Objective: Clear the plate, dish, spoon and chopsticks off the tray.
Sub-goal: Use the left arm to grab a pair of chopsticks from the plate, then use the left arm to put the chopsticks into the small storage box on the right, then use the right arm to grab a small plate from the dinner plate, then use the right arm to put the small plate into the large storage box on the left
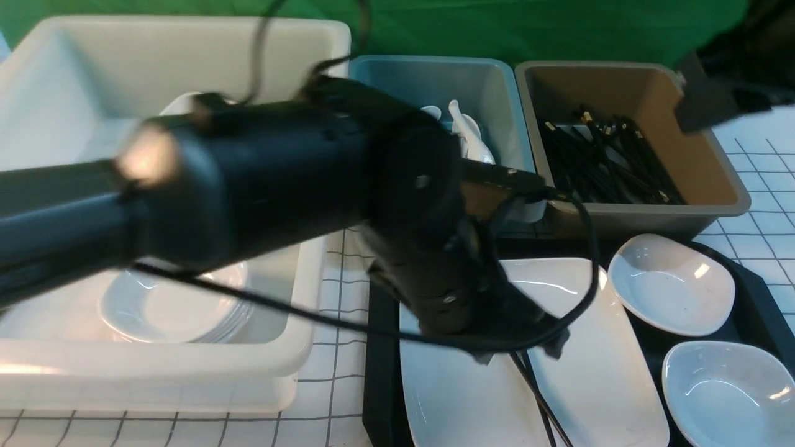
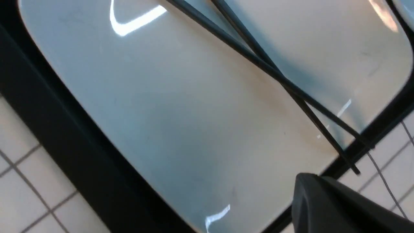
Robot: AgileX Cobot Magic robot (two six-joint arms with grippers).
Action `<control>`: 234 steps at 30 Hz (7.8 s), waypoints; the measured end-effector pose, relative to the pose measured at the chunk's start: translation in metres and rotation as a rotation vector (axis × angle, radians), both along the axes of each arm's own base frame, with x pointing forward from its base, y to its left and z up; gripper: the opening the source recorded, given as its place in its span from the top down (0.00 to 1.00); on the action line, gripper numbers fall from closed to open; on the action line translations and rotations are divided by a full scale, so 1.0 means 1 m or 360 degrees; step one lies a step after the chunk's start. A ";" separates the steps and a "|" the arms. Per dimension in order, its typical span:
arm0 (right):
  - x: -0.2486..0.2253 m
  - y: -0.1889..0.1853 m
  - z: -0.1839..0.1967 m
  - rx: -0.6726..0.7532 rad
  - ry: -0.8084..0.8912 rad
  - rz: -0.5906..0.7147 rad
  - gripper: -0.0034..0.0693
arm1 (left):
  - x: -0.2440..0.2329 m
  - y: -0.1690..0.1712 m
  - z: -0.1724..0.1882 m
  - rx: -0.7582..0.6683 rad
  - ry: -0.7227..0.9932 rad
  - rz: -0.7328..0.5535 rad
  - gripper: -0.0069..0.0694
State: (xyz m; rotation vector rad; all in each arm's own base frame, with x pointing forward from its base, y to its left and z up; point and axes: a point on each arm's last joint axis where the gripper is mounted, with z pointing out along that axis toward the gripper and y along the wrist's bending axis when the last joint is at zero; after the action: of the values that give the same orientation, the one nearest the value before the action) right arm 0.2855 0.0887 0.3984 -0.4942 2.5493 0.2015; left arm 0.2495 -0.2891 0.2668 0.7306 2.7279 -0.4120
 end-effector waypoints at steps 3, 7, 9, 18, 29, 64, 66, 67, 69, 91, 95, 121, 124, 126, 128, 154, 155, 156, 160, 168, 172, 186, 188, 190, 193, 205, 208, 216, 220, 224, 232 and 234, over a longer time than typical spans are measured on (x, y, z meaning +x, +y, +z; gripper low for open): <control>-0.030 -0.008 -0.001 0.0017 -0.0013 -0.0023 0.70 | 0.021 -0.016 -0.010 0.0081 -0.0004 0.0090 0.83; -0.058 -0.016 -0.002 0.0029 -0.0048 -0.0029 0.69 | 0.045 -0.032 -0.026 0.0164 -0.0009 0.0183 0.67; -0.072 -0.020 0.000 0.0044 -0.0090 -0.0034 0.69 | 0.057 -0.038 -0.034 0.0157 0.0017 0.0225 0.56; -0.121 -0.034 0.020 0.0107 -0.0304 -0.0036 0.69 | 0.099 -0.040 -0.072 0.0105 0.0158 0.0450 0.16; -0.134 -0.037 0.025 0.0132 -0.0381 -0.0040 0.68 | 0.103 -0.045 -0.094 0.0075 0.0262 0.0505 0.16; -0.133 -0.037 0.024 0.0126 -0.0378 -0.0035 0.63 | 0.092 -0.058 -0.096 0.0276 0.0173 0.0266 0.81; -0.133 -0.037 0.024 0.0126 -0.0378 -0.0035 0.63 | 0.093 -0.061 -0.090 0.0251 0.0179 0.0224 0.81; -0.133 -0.037 0.024 0.0126 -0.0378 -0.0035 0.63 | 0.094 -0.064 -0.083 0.0220 0.0177 0.0202 0.81; -0.133 -0.037 0.024 0.0126 -0.0378 -0.0035 0.63 | 0.094 -0.069 -0.071 0.0151 0.0183 0.0152 0.81; -0.140 -0.039 0.031 0.0157 -0.0481 -0.0042 0.63 | 0.137 -0.111 0.093 -0.0930 -0.1434 -0.0083 0.81; -0.149 -0.042 0.038 0.0180 -0.0572 -0.0047 0.63 | 0.155 -0.112 0.085 -0.1073 -0.1743 -0.0067 0.81; -0.168 -0.049 0.053 0.0226 -0.0798 -0.0060 0.63 | 0.188 -0.091 0.021 -0.0624 -0.1347 -0.0022 0.14; -0.169 -0.049 0.051 0.0205 -0.0764 -0.0058 0.63 | 0.168 -0.076 0.052 -0.0487 -0.1143 -0.0017 0.34; -0.169 -0.051 0.049 0.0172 -0.0737 -0.0060 0.63 | 0.152 -0.066 0.072 -0.0383 -0.1036 -0.0050 0.59; -0.168 -0.052 0.045 0.0078 -0.0695 -0.0026 0.63 | 0.135 -0.057 0.087 -0.0251 -0.0937 -0.0126 0.80; -0.107 -0.038 -0.176 -0.0361 0.0318 0.0256 0.20 | -0.031 0.024 0.088 -0.0257 -0.0507 -0.0537 0.92; -0.104 -0.037 -0.181 -0.0363 0.0313 0.0261 0.19 | -0.039 0.032 0.079 -0.0276 -0.0507 -0.0547 0.92; -0.103 -0.037 -0.182 -0.0363 0.0308 0.0262 0.19 | -0.043 0.035 0.079 -0.0301 -0.0524 -0.0546 0.92; -0.096 -0.029 -0.194 -0.0386 0.0348 0.0330 0.19 | -0.056 0.049 0.064 -0.0337 -0.0536 -0.0522 0.91; -0.086 -0.016 -0.223 -0.0479 0.0486 0.0443 0.20 | -0.064 0.059 0.049 -0.0309 -0.0497 -0.0522 0.91; -0.082 -0.017 -0.234 -0.0559 0.0536 0.0439 0.29 | -0.064 0.059 0.049 -0.0305 -0.0494 -0.0524 0.91; -0.070 -0.014 -0.217 -0.0601 0.0542 0.0443 0.71 | -0.062 0.058 0.050 -0.0334 -0.0538 -0.0508 0.91; -0.068 -0.014 -0.196 -0.0592 0.0535 0.0415 0.80 | -0.061 0.057 0.052 -0.0359 -0.0574 -0.0492 0.91; -0.068 -0.015 -0.176 -0.0588 0.0511 0.0381 0.88 | -0.059 0.056 0.054 -0.0380 -0.0604 -0.0481 0.91; -0.073 -0.016 -0.135 -0.0532 0.0384 0.0327 0.89 | -0.056 0.054 0.057 -0.0424 -0.0671 -0.0457 0.91; -0.081 0.019 0.001 0.0104 -0.0267 0.0569 0.89 | -0.010 0.107 0.110 -0.0501 -0.0925 -0.0059 0.91; -0.072 0.057 0.018 0.0228 -0.0360 0.0773 0.89 | -0.003 0.156 0.129 -0.0442 -0.0972 0.0166 0.91; -0.041 0.197 0.010 0.0309 -0.0422 0.1225 0.89 | -0.026 0.251 0.146 -0.0265 -0.0978 0.0638 0.91; -0.029 0.257 -0.010 0.0321 -0.0419 0.1340 0.89 | -0.047 0.272 0.142 -0.0221 -0.0992 0.0774 0.91; -0.020 0.303 -0.034 0.0307 -0.0422 0.1394 0.89 | -0.066 0.286 0.130 -0.0186 -0.0968 0.0904 0.91; -0.016 0.356 -0.110 0.0083 -0.0343 0.1457 0.88 | -0.083 0.296 0.096 -0.0139 -0.0845 0.1036 0.91; -0.017 0.361 -0.121 0.0058 -0.0331 0.1468 0.85 | -0.083 0.296 0.092 -0.0138 -0.0822 0.1036 0.91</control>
State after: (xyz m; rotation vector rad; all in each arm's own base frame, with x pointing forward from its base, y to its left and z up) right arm 0.2686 0.4495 0.2770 -1.5521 1.9390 0.4840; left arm 0.1665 0.0071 0.3592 -0.0945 2.2586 -0.1539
